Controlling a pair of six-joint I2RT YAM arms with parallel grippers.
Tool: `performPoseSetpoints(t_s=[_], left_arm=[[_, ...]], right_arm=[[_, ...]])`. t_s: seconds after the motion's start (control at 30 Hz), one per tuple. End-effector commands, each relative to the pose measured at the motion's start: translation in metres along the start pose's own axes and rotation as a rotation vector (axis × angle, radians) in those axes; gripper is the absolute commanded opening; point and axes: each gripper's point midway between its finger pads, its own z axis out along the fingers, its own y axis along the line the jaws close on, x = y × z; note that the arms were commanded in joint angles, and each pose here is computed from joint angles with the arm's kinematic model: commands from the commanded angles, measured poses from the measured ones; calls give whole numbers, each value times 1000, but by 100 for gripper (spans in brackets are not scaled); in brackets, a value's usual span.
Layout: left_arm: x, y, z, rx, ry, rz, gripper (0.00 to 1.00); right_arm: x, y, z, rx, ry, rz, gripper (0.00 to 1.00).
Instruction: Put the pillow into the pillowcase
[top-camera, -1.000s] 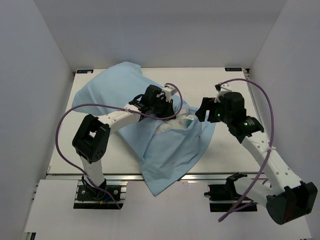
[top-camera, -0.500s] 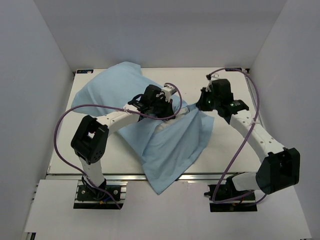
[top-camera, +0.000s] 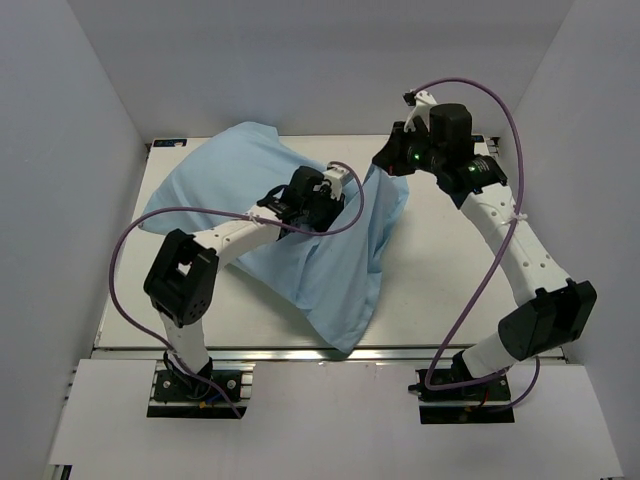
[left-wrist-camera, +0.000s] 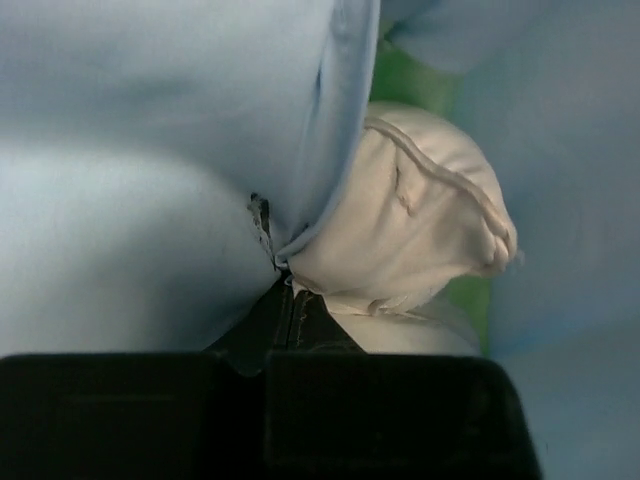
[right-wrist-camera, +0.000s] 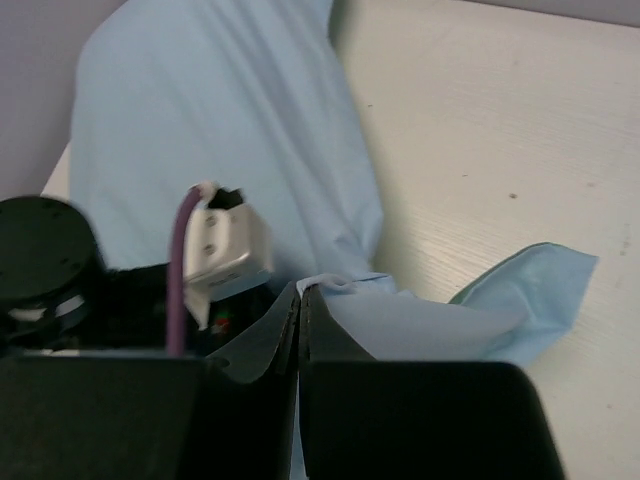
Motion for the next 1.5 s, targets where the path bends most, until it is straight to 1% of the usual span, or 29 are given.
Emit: performPoseSetpoints(t_s=[0.0, 0.03, 0.07, 0.1, 0.13, 0.2, 0.23, 0.27, 0.33, 0.4, 0.47, 0.5, 0.6, 0.63, 0.73, 0.77, 0.9, 1.0, 1.07, 1.1, 1.13, 1.17, 1.2, 1.23, 1.27, 1.3, 1.33, 1.4, 1.47], left_arm=[[56, 40, 9, -149, 215, -72, 1], [56, 41, 9, -157, 231, -76, 7], [43, 40, 12, -156, 212, -70, 11], [34, 39, 11, -164, 201, -67, 24], [29, 37, 7, -166, 207, -67, 31], [-5, 26, -8, -160, 132, -46, 47], [-17, 22, -16, -160, 102, -36, 65], [-41, 12, -35, -156, 29, -21, 78], [-66, 4, -56, -161, -67, -6, 98], [-93, -10, -89, -157, -175, 12, 98], [-103, -17, -106, -156, -237, 18, 98], [-117, -26, -127, -147, -306, 26, 98], [-126, -33, -152, -154, -382, 20, 98], [-130, -36, -170, -163, -422, 17, 98], [-134, -25, -205, -277, -504, -35, 98], [-134, -11, -216, -365, -531, -70, 98], [-114, 19, -235, -527, -532, -174, 98], [-99, 41, -237, -613, -501, -252, 98], [-92, 58, -238, -668, -483, -297, 98], [-87, 65, -238, -693, -463, -315, 98], [-86, 76, -241, -715, -456, -331, 98], [-86, 81, -241, -714, -444, -338, 98], [-87, 86, -237, -715, -416, -340, 98], [-88, 97, -239, -728, -410, -359, 98], [-88, 106, -242, -759, -404, -370, 98], [-86, 119, -240, -801, -381, -389, 98], [-83, 138, -249, -857, -383, -415, 98], [-78, 165, -251, -917, -369, -449, 98], [-77, 198, -263, -931, -383, -512, 98]], right_arm=[[-80, 55, -34, -245, -256, -107, 0], [-74, 59, -33, -278, -242, -103, 0], [-68, 58, -29, -278, -229, -90, 0], [-52, 50, -23, -260, -197, -69, 0], [-46, 39, -18, -210, -194, -54, 0], [-25, 21, -14, -130, -165, -23, 0], [-20, 8, -14, -64, -171, -14, 0], [-15, 1, -15, -29, -170, -7, 0], [-2, -15, -19, 56, -167, 2, 0], [3, -24, -25, 98, -171, 5, 0], [6, -29, -25, 118, -168, 6, 0], [6, -28, -24, 113, -169, 5, 0], [3, -25, -17, 87, -166, 7, 0], [-1, -24, -16, 86, -171, 7, 0], [-2, -19, -6, 44, -154, 7, 0], [-5, -17, 2, 24, -149, 19, 0], [-10, -3, 32, -93, -138, 56, 0], [-7, -19, 70, -53, -97, 104, 0], [20, -37, 103, -2, 12, 136, 0], [5, -33, 110, -21, 2, 97, 0], [16, -33, 117, -25, 59, 98, 0], [36, -41, 136, -23, 129, 105, 4], [3, -32, 135, -54, 87, 49, 15], [-3, -30, 136, -59, 103, 33, 27], [18, -36, 139, -42, 206, 47, 48], [-9, -26, 129, -63, 161, -6, 67], [-14, -21, 116, -65, 163, -18, 89], [-22, -12, 95, -83, 135, -47, 89], [-14, -1, 61, -93, 118, -60, 89]])
